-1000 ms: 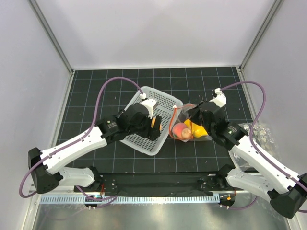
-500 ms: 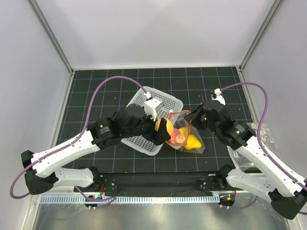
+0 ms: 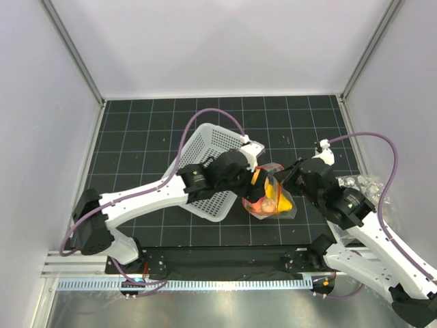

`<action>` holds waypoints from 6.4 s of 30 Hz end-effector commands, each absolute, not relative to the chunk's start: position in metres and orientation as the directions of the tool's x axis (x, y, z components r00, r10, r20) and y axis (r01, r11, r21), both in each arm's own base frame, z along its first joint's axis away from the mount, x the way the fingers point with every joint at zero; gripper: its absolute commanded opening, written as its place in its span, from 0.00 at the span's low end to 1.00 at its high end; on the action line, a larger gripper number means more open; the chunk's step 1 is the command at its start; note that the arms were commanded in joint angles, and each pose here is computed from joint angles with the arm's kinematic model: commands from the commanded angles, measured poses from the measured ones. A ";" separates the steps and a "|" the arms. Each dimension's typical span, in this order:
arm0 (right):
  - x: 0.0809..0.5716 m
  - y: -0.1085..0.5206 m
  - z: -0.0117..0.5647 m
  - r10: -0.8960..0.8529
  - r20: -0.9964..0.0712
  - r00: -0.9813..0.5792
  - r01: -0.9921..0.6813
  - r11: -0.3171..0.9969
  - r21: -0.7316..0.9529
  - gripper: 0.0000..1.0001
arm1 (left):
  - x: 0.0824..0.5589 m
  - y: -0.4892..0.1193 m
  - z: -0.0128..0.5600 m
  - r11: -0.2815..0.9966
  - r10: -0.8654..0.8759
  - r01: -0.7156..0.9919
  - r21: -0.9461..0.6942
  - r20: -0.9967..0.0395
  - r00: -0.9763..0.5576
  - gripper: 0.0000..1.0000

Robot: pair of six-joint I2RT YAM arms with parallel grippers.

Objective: Place the food in the zip-top bag and seal the zipper
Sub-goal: Place the fake fruit in the zipper food storage bag, then adjust the zipper food storage bag at the center of the board, then move the bin to the corner of the board.

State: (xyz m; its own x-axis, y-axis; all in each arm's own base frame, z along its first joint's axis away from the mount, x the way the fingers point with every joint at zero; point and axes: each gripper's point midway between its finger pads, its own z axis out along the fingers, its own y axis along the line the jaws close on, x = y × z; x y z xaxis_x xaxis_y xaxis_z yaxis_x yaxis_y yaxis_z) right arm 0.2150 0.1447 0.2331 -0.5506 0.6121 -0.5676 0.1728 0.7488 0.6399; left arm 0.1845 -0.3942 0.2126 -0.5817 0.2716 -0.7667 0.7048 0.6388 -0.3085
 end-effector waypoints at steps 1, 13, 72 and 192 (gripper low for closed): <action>0.220 0.138 0.238 0.646 -0.578 -0.498 0.186 0.731 0.657 0.01 | 0.206 -0.423 0.245 0.628 0.187 0.717 -0.303 -0.835 -0.517 0.56; 0.222 0.114 0.236 0.682 -0.616 -0.395 0.236 0.723 0.649 0.01 | 0.223 -0.455 0.205 0.663 0.258 0.697 -0.273 -0.791 -0.555 0.99; 0.220 0.088 0.242 0.765 -0.593 -0.251 0.273 0.643 0.715 0.01 | 0.217 -0.445 0.240 0.727 0.172 0.605 -0.326 -0.766 -0.619 1.00; 0.237 0.262 0.236 0.129 -0.859 -0.495 -0.536 0.733 0.419 0.48 | 0.275 -0.297 0.242 0.665 -0.092 0.567 -0.486 -0.807 -0.584 0.00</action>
